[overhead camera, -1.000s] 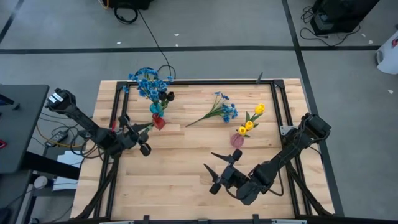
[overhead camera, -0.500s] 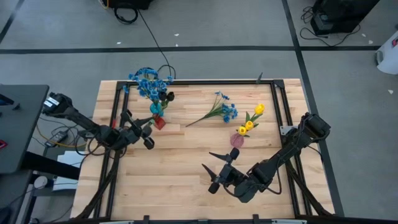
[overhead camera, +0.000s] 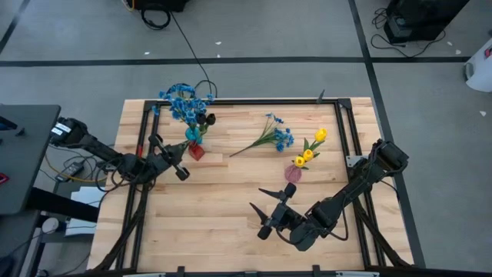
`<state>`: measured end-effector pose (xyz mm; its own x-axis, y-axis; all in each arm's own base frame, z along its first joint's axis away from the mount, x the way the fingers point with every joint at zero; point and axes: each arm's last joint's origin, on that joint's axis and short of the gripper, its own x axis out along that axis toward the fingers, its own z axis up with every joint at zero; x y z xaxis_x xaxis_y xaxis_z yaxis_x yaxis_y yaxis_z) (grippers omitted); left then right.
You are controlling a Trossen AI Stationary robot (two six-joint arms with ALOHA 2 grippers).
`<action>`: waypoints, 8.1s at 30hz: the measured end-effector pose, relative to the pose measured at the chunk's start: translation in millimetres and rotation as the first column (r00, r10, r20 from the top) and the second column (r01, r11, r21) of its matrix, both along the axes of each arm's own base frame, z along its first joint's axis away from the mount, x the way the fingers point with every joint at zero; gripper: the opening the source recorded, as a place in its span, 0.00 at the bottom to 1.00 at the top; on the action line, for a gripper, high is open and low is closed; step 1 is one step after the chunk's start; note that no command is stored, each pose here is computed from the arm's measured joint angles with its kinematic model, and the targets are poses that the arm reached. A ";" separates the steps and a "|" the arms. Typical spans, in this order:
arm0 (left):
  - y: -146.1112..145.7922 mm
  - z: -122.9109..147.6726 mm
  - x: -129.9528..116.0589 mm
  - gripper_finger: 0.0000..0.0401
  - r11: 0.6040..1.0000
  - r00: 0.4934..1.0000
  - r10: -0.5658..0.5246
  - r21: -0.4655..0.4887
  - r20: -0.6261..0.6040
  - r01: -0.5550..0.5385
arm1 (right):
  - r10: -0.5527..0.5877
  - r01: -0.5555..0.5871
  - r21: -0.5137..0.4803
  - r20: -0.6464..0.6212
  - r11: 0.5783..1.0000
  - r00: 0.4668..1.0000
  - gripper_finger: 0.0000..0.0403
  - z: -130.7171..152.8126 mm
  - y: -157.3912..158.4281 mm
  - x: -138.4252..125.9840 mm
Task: Sort flowers into vase by color
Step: Put the black flower into the red vase, then put the blue flower into the blue vase
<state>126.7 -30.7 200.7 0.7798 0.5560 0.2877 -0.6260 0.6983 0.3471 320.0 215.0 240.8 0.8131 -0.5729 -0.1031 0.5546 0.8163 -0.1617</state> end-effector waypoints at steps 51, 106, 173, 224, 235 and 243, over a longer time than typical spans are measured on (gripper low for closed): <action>-16.5 -19.4 65.1 0.06 0.836 0.964 -0.248 -0.483 0.090 0.261 | 0.086 -0.086 0.000 -0.031 0.996 0.996 0.63 -0.3 3.5 0.0; -73.3 4.9 188.8 0.42 0.730 0.747 -0.625 -0.510 -0.227 0.455 | 0.198 -0.193 0.058 -0.098 0.979 0.975 0.65 33.0 25.3 -91.4; 138.1 -110.1 248.4 0.04 0.757 0.816 -0.351 -0.652 -0.460 -0.041 | 0.213 -0.209 0.048 -0.146 0.977 0.966 0.61 31.3 19.7 -84.4; -97.9 94.5 77.3 0.06 0.764 0.794 -0.608 -0.257 0.022 0.592 | 0.392 -0.383 -0.096 0.095 0.919 0.915 0.64 13.5 7.0 22.8; -119.6 67.3 92.2 0.06 0.741 0.762 -0.646 -0.196 0.050 0.642 | 0.399 -0.392 -0.078 0.205 0.917 0.894 0.86 23.5 -19.8 39.6; -132.8 52.8 110.0 0.06 0.786 0.789 -0.614 -0.087 0.018 0.613 | 0.434 -0.422 -0.102 0.266 0.901 0.861 0.86 30.8 -20.9 39.7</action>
<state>236.7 -163.5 253.4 0.9675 -0.0187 0.2522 -0.0528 0.9604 0.2736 359.7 194.1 271.6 0.9712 -0.1607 0.1761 0.1785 0.9798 -0.0902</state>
